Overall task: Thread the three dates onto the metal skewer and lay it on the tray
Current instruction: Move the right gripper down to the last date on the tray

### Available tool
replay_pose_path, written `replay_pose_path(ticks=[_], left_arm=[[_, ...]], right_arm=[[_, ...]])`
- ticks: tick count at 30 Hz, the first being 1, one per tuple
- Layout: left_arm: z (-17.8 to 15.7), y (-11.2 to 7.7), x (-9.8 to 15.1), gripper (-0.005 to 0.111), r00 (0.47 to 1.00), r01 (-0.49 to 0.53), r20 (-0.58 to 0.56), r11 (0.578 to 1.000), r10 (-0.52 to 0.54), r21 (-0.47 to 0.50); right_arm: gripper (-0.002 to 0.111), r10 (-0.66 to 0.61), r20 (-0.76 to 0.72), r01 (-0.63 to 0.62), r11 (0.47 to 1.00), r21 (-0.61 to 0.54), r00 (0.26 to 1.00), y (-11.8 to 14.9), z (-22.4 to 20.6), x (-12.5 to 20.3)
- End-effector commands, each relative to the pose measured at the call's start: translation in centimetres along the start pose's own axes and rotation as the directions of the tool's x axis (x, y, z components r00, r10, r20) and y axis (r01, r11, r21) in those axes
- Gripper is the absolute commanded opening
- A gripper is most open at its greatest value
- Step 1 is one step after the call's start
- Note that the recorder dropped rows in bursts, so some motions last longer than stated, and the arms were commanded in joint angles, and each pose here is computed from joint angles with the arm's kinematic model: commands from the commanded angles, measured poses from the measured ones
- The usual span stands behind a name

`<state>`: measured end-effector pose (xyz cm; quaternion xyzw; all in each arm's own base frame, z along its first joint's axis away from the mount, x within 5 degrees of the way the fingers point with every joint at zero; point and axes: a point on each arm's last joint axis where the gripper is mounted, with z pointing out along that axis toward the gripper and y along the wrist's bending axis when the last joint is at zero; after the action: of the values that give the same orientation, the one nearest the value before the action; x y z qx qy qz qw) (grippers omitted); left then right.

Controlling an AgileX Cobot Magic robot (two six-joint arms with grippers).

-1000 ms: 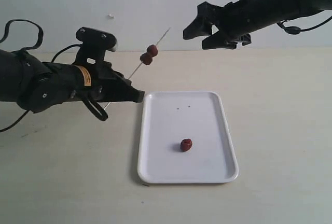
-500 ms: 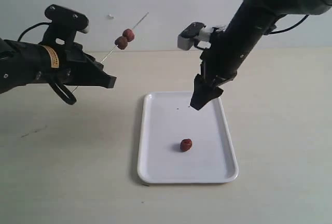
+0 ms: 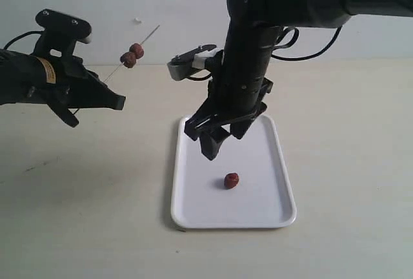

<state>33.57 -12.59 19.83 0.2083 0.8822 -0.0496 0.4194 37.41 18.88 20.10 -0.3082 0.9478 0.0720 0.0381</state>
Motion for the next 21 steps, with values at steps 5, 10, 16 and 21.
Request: replay_pose_path(ticks=[5,10,16,21], left_arm=[[-0.6,0.1,-0.3,0.000,1.000,0.007,0.014,1.000,-0.007,-0.003],[-1.5,0.1,-0.4,0.000,0.999,0.007,0.048,1.000,-0.007,0.002],[-1.8,0.1,-0.5,0.000,0.998,0.007,0.059,1.000,-0.007,0.003],[-1.8,0.1,-0.5,0.000,0.998,0.007,0.059,1.000,-0.007,0.003]], right_arm=[[0.065,0.127,-0.009,-0.127,0.991,0.052,0.992,1.1,1.6,1.1],[0.065,0.169,0.065,-0.173,0.983,0.067,0.984,0.8,3.5,2.0],[0.065,0.235,0.128,-0.245,0.967,0.066,0.964,0.6,5.3,2.7],[0.065,0.238,0.133,-0.249,0.966,0.071,0.962,0.5,5.7,2.9]])
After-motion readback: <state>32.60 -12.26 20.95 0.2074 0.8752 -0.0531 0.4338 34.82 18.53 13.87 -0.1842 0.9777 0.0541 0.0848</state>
